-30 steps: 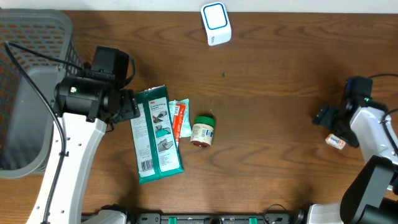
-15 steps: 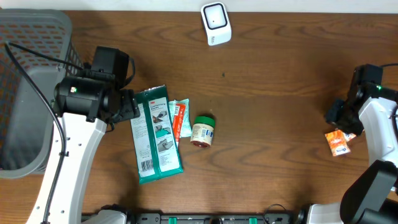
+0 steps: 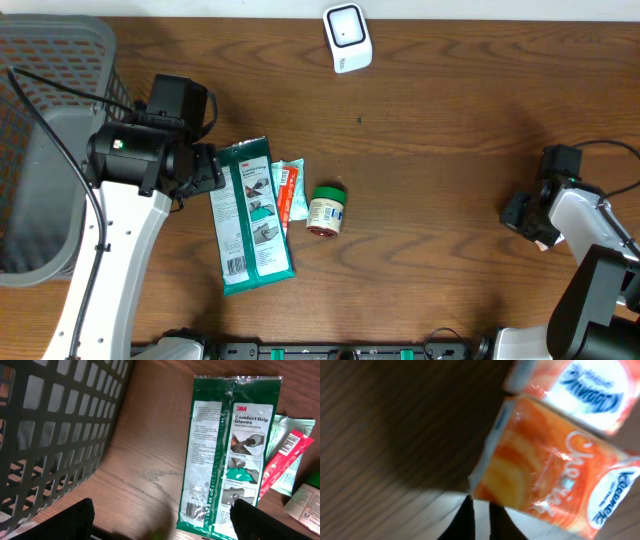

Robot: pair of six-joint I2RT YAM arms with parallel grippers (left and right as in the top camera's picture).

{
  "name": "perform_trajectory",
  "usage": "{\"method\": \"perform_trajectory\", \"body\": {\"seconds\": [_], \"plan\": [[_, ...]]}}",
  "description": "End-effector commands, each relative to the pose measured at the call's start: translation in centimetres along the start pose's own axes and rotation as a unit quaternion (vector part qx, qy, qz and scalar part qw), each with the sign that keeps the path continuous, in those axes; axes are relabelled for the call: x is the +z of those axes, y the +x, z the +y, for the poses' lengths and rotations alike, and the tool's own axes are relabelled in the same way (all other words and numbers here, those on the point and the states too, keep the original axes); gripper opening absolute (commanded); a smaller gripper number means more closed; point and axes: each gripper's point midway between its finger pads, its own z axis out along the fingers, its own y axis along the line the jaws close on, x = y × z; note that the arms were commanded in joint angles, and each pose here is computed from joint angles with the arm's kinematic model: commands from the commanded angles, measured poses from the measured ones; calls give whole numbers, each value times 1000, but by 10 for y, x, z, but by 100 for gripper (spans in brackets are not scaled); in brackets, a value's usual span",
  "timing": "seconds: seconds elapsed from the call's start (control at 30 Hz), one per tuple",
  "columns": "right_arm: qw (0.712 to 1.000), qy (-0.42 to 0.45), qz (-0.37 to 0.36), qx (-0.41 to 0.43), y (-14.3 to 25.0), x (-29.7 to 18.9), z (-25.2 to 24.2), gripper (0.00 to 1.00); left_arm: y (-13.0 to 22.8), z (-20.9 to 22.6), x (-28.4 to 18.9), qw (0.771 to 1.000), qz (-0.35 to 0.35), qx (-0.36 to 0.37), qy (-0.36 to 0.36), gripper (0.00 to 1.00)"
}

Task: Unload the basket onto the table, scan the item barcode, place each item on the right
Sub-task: 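Lower the orange pack beside the first pack and open the right gripper, then move the right gripper over to the green-lidded jar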

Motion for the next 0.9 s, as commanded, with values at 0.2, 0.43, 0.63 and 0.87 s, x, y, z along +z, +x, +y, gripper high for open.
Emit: {"method": "perform_trajectory", "body": {"seconds": [0.2, 0.43, 0.63, 0.87], "plan": [[993, -8, -107, 39, -55, -4, -6, 15, -1, 3, -1, 1000, -3, 2, -6, 88], [976, -214, -40, 4, -31, -16, 65, 57, -1, 3, -1, 1000, -3, 2, -6, 88], [928, -367, 16, -57, 4, -51, 134, 66, -1, 3, -1, 1000, -3, 2, -6, 88], [909, -383, 30, -160, 50, -72, 197, 72, -1, 3, -1, 1000, -3, 2, -6, 88]]}}
